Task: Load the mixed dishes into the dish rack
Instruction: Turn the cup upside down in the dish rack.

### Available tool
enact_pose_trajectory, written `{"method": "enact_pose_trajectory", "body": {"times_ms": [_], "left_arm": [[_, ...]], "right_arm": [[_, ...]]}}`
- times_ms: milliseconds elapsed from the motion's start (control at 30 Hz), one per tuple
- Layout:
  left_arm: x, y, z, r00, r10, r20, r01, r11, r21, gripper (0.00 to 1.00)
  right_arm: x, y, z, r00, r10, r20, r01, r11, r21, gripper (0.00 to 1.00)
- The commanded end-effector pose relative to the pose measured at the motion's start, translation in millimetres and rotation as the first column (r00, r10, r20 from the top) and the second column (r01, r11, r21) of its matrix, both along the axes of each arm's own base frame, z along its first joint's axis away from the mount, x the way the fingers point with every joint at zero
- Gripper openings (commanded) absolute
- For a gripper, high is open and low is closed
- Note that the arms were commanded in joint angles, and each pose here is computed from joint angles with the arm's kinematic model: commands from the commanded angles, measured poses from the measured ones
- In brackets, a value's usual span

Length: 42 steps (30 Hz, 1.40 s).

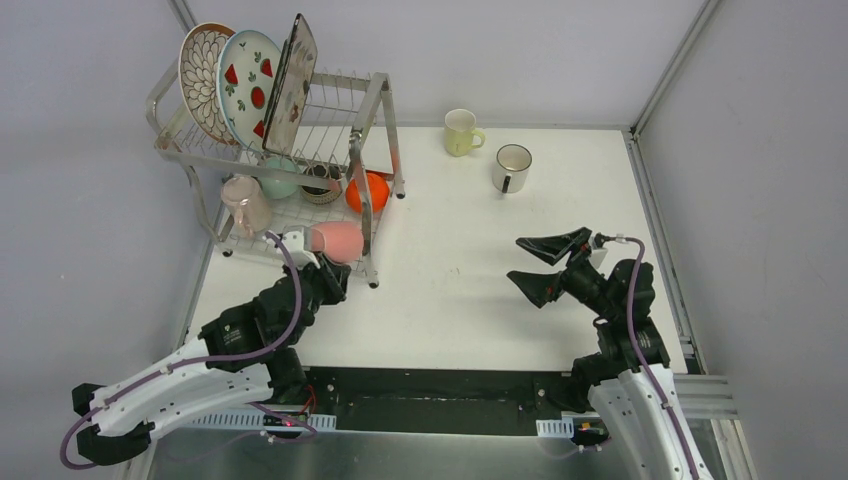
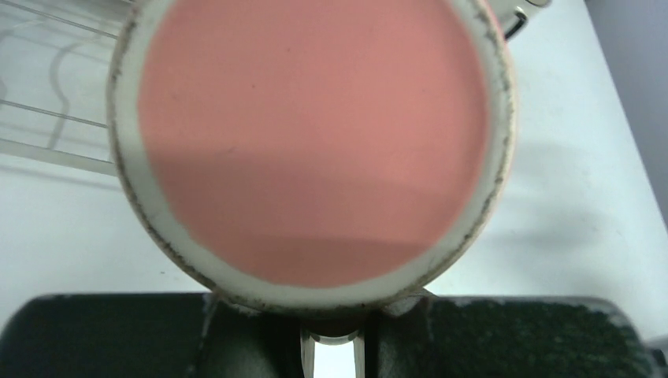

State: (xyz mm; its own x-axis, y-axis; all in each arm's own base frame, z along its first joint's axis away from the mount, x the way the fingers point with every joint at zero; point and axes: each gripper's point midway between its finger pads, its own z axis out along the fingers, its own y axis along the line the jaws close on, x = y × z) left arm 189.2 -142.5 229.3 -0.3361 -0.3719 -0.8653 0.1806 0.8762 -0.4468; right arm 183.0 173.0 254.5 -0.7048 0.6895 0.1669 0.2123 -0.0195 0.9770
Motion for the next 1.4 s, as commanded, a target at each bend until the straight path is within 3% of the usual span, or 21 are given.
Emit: {"method": "enact_pose_trajectory", "body": {"times_ms": [0, 267, 700, 867, 1367], "left_arm": [[12, 37, 37, 0.979, 0.178, 0.098, -0.179, 0.984, 0.002, 0.00], [13, 66, 29, 0.955, 0.269, 0.122, -0.284, 0.951, 0.124, 0.00], [27, 71, 16, 0.953, 0.295, 0.068, -0.303, 0.922, 0.242, 0.00], [45, 79, 0, 0.948, 0.318, -0.035, -0.303, 0.928, 0.215, 0.00], [77, 103, -35, 0.911, 0.370, -0.181, -0.343, 0.925, 0.166, 0.00]], "right_arm": [[-2, -3, 18, 0.999, -0.021, 0.046, 0.021, 1.000, -0.006, 1.00], [-4, -3, 22, 0.998, -0.020, 0.063, 0.021, 1.000, -0.017, 1.00], [-9, -5, 21, 0.997, -0.026, 0.070, 0.027, 1.000, -0.010, 1.00], [-11, -4, 21, 0.997, -0.019, 0.072, 0.020, 1.000, -0.009, 1.00], [-13, -5, 23, 0.997, -0.019, 0.080, 0.019, 1.000, -0.010, 1.00]]}}
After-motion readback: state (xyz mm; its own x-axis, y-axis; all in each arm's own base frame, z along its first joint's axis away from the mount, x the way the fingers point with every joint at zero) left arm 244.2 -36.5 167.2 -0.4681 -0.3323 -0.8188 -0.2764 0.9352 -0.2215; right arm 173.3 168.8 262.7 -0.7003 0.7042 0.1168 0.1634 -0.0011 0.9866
